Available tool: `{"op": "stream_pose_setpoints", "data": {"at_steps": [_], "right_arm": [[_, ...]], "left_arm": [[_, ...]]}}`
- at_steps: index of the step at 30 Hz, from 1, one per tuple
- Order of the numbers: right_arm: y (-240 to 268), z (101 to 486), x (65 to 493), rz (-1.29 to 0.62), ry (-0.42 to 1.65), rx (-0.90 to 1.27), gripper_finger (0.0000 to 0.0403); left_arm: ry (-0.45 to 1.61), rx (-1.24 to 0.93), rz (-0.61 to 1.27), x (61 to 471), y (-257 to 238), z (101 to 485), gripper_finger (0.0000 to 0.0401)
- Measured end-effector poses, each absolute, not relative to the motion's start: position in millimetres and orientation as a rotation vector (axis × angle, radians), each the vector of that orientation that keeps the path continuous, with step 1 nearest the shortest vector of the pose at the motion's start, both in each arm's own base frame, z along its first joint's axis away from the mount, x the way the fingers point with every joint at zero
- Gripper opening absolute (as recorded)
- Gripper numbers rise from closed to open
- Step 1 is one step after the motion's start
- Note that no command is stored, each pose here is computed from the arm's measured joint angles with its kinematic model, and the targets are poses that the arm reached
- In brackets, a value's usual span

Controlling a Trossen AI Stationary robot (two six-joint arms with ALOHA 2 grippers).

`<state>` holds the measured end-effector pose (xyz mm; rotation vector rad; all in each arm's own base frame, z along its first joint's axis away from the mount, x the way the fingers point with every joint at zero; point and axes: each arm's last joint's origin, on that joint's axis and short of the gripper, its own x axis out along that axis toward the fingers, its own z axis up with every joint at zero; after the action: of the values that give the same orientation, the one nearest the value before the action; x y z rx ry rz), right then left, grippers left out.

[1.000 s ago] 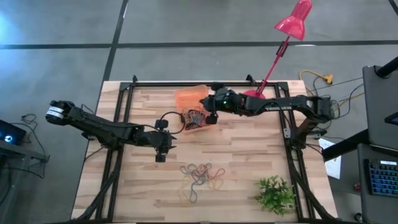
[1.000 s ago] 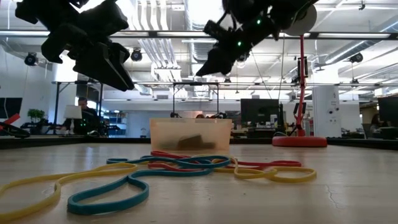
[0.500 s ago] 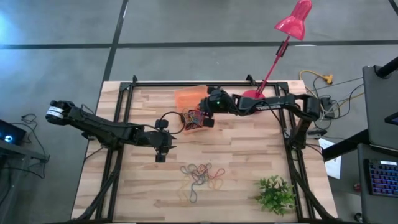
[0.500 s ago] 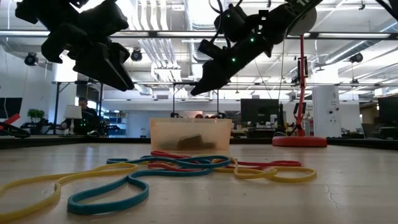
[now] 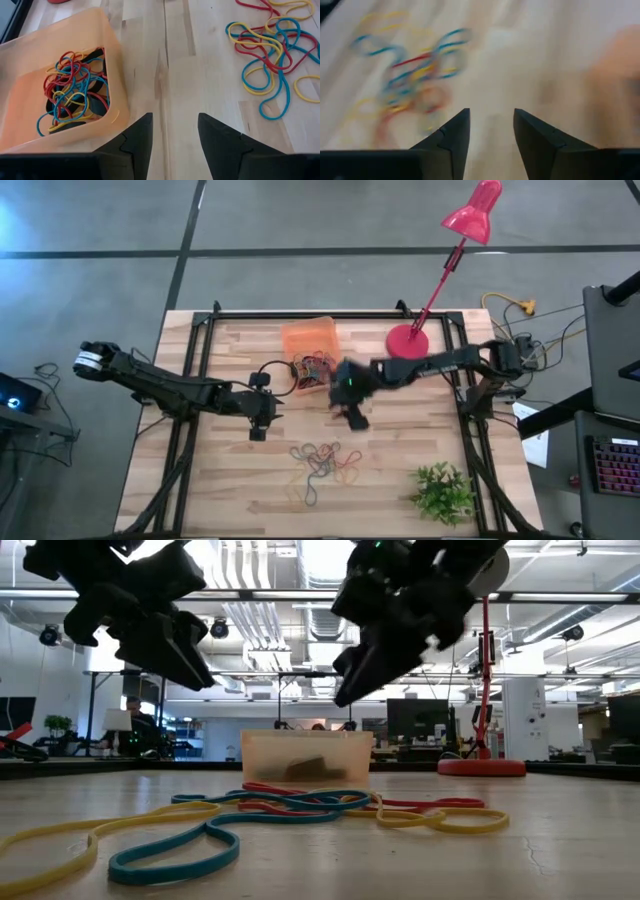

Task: Pick and place rubber bands into bin
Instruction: Put the red rubber band into the orange bin

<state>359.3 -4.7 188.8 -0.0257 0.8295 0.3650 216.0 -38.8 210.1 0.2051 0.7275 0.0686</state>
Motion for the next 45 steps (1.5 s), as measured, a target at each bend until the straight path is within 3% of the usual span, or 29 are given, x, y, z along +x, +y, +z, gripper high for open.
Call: {"op": "stream_pose_setpoints", "data": {"at_steps": [9,16,31,45], "right_arm": [[67,170,346,0.449,0.877,0.041,0.0113],[95,151,340,0.391,0.922,-0.001,0.0098],[108,113,349,0.369,0.967,0.072,0.0102],[117,105,350,0.377,0.956,0.085,0.012]], "left_arm": [[0.704,0.205,0.068,217,-39,211,0.0142],[0.676,0.208,0.066,219,-39,213,0.0142],[0.679,0.209,0.066,218,-39,211,0.0142],[0.675,0.217,0.063,218,-39,208,0.0142]]}}
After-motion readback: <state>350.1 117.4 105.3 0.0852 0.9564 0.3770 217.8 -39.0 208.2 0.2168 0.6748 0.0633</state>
